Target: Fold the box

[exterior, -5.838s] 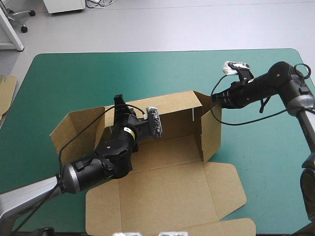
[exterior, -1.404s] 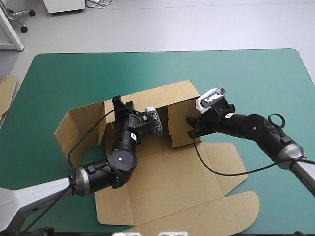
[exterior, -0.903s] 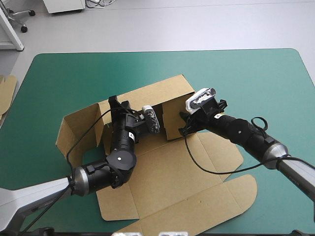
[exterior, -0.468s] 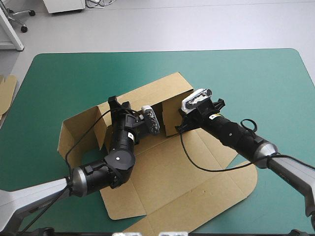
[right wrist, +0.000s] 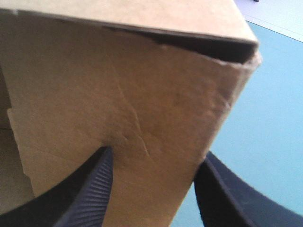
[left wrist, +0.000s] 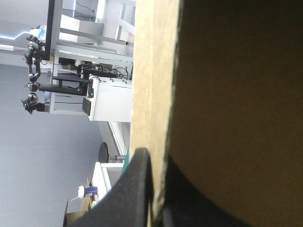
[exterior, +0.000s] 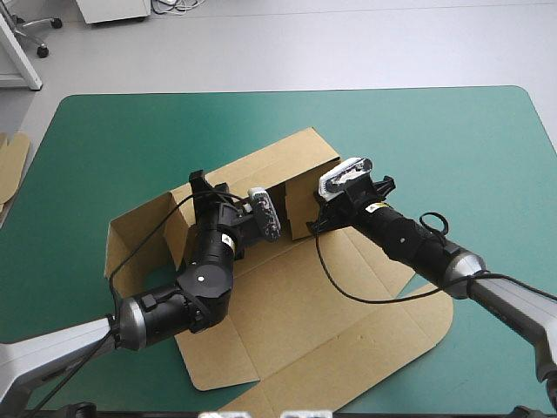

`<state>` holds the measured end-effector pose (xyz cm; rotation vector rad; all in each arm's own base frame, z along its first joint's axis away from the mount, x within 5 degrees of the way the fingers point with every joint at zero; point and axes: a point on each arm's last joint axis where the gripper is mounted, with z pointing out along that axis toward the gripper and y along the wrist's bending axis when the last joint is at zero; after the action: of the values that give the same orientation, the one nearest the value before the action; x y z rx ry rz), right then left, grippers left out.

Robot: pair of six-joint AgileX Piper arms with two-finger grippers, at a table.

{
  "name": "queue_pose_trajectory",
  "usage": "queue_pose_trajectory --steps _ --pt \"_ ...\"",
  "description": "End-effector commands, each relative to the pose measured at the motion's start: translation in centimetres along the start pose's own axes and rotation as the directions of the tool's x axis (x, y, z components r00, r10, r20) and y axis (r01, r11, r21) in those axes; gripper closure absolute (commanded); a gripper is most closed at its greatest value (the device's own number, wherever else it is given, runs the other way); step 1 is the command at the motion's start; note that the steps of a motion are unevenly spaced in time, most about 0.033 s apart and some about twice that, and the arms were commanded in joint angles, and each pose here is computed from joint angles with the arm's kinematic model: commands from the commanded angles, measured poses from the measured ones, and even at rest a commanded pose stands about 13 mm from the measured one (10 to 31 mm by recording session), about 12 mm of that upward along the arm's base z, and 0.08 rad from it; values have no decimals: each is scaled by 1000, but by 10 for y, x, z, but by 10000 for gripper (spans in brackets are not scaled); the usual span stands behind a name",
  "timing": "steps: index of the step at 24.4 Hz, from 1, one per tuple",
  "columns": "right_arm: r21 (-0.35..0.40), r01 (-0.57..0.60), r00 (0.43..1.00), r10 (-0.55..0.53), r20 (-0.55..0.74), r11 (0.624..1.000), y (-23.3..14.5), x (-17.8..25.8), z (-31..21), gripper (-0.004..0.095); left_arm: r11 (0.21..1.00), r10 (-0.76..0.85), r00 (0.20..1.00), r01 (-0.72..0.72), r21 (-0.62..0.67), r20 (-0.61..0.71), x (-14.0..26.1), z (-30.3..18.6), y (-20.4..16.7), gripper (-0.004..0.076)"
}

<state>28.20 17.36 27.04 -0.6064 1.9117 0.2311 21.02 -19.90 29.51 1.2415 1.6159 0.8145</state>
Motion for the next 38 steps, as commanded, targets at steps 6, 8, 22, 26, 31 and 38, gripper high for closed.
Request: queue_pose_trajectory --steps 6,8,22,26,31,38 --pt "87 -41 992 30 126 995 -9 -23 -9 442 997 -77 995 74 37 64 -7 -9 6 738" --pt "88 -41 991 29 128 995 -9 -23 -10 455 996 -78 995 75 39 65 -7 -9 6 738" --pt "37 -39 989 34 146 999 2 -34 17 686 994 -95 993 91 63 64 -7 -9 4 738" --pt "-14 -50 994 51 98 999 6 -32 15 936 996 -82 996 80 48 44 -5 -9 5 738" --pt "-81 -80 994 85 63 994 7 -35 -7 936 996 -81 996 79 43 31 -3 -9 5 738" --pt "-232 -171 983 149 -109 958 -17 -34 -70 935 988 -131 991 127 92 34 -1 -14 7 738"
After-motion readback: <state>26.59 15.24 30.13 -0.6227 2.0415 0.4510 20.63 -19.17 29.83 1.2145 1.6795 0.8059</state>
